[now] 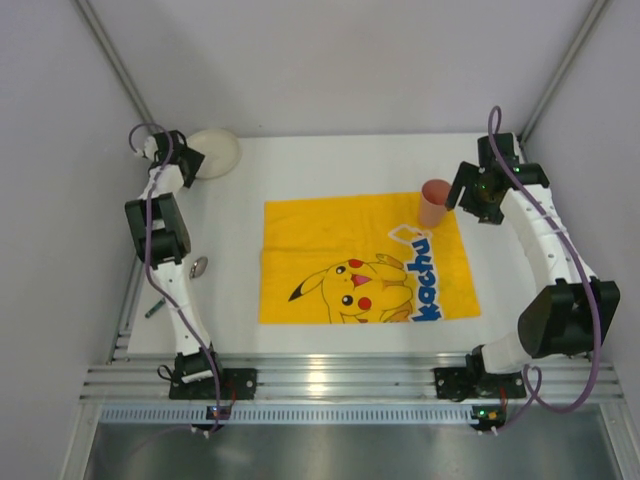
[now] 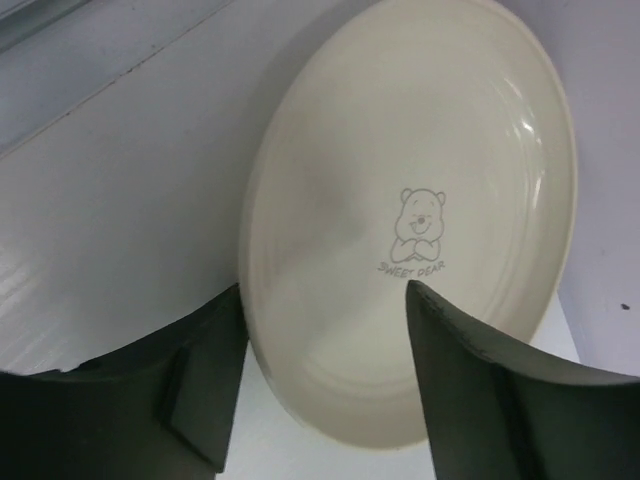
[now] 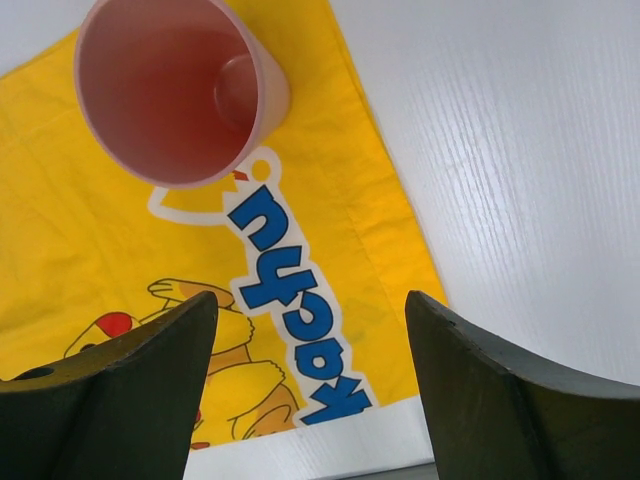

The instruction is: Set the dinner table for one person

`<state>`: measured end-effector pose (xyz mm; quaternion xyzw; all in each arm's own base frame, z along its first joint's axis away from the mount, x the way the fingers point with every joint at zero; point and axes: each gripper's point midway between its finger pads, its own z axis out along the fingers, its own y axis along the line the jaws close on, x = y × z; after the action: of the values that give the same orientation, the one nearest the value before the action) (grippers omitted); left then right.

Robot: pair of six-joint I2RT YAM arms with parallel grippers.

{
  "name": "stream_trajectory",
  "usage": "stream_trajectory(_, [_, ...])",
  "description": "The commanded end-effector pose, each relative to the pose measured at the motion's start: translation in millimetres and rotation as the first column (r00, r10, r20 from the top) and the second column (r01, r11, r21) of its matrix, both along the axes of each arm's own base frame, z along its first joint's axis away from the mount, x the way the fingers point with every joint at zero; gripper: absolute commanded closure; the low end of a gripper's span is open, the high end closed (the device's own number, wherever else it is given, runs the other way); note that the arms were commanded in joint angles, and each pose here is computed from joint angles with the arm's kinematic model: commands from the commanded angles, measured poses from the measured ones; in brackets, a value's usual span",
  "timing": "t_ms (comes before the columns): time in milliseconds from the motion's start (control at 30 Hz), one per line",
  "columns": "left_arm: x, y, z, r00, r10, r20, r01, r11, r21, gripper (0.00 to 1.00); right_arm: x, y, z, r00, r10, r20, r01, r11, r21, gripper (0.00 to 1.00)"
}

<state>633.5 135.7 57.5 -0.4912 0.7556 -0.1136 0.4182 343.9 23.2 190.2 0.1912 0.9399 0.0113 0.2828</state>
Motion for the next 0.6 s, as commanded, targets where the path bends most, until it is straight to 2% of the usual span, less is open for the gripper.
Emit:
stream_trajectory(0, [8.9,-7.1,-15.6,1.000,-0.010,0.003,0.010,0.998,-0.061,0.36,-1.7,-7.0,12.8,1.000,0.007,0.028,-0.006,1.000,-0.029,0.24])
stream_trajectory(33, [9.5,-7.1,-15.6,1.000,-0.007,0.005,0.007,0.998,-0.064,0.55,-2.0,-7.9,13.7,0.999,0.006,0.031,-0.005,1.000,-0.029,0.24])
stream_trajectory(100, [11.0,-14.0,-14.6,0.999,-0.031,0.017,0.032,0.996,-0.088,0.78,-1.9,-9.7,14.7,0.999,0.008,0.033,-0.007,1.000,-0.028,0.24])
stream_trajectory(133, [11.7,-16.8,-12.0,0.999,-0.047,0.026,0.050,0.994,-0.099,0.95,-1.4,-10.8,15.8,0.999,0.006,0.036,-0.005,1.000,-0.029,0.24])
stream_trajectory(167, [10.9,-19.7,-13.4,0.998,-0.056,0.025,0.058,0.993,-0.105,1.00,-1.7,-12.2,15.6,0.999,0.003,0.034,-0.002,1.000,-0.028,0.24])
stream_trajectory(300, [7.2,-29.6,-2.1,0.993,-0.111,0.050,0.116,0.987,-0.114,1.00,-1.0,-14.9,15.8,0.999,-0.001,0.041,0.002,1.000,-0.022,0.25])
stream_trajectory(400, [4.0,-47.8,10.1,0.973,-0.208,0.103,0.221,0.965,-0.142,1.00,0.6,-12.7,20.1,0.998,-0.001,0.058,0.001,1.000,-0.007,0.25])
stream_trajectory(467, [-2.6,-68.4,12.7,0.945,-0.291,0.150,0.316,0.931,-0.182,1.00,2.2,-10.7,27.2,0.997,-0.002,0.080,0.002,1.000,0.006,0.25])
stream_trajectory(533, [-6.9,-82.4,33.4,0.914,-0.338,0.225,0.381,0.905,-0.189,1.00,5.1,-7.6,37.2,0.994,0.001,0.112,-0.003,1.000,0.024,0.25])
stream_trajectory(567, [-18.3,-98.3,39.3,0.885,-0.388,0.256,0.442,0.873,-0.208,1.00,5.2,-5.9,39.3,0.993,0.004,0.116,-0.008,0.999,0.032,0.25])
